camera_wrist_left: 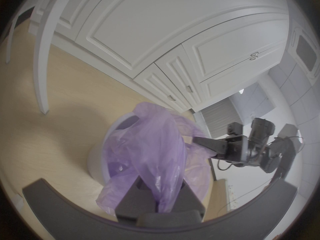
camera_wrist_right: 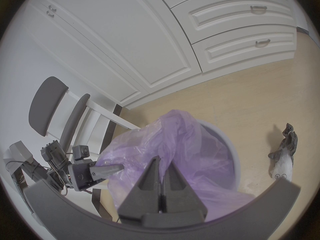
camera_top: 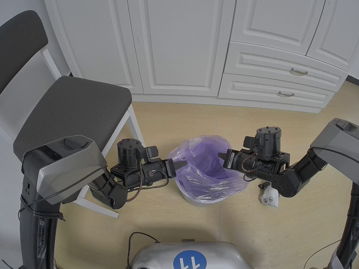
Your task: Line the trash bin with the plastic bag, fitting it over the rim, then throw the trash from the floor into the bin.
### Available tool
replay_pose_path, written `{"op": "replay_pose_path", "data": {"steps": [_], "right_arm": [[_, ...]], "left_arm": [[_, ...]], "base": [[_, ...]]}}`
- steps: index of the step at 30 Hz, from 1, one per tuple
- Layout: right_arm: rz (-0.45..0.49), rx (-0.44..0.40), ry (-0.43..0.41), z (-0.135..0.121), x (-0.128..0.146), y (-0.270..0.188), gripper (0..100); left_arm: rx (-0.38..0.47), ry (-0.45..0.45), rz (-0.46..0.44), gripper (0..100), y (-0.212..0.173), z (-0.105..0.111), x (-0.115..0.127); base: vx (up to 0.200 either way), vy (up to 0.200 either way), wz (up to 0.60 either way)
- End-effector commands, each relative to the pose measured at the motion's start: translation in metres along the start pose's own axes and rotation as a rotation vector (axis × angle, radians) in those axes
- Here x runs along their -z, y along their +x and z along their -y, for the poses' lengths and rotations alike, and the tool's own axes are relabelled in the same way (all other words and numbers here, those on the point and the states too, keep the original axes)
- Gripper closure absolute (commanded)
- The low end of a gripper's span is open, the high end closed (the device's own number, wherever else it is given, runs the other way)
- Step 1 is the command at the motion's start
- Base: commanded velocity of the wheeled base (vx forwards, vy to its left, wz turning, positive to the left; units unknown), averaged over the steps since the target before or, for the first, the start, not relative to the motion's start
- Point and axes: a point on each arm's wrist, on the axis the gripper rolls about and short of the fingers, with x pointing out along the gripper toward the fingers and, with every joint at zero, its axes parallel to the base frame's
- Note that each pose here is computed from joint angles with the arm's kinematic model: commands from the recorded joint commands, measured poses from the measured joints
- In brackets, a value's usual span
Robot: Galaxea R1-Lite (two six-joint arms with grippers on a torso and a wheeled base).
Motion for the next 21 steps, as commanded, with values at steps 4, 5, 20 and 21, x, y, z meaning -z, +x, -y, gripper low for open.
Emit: {"op": "replay_pose_path", "data": {"steps": [4, 5, 20, 21], "right_arm": [[0.019, 0.011, -0.015, 0.0, -0.005, -0.003, 100], [0.021, 0.016, -0.017, 0.0, -0.005, -0.003, 100], [0.052, 0.086, -0.085, 0.005, -0.008, -0.003, 100], [0.06, 0.102, -0.1, 0.008, -0.009, -0.003, 100]], "left_arm": [[-0.197, 0.118, 0.046, 100, 0.01, 0.004, -0.016], [-0.256, 0.148, 0.054, 100, 0.012, 0.004, -0.017], [-0.301, 0.255, 0.01, 100, 0.006, 0.001, -0.006], [-0.271, 0.254, 0.009, 100, 0.002, 0.0, -0.006]], "base": [[0.0, 0.0, 0.0], [0.0, 0.0, 0.0], [0.0, 0.0, 0.0], [0.0, 0.0, 0.0]]}}
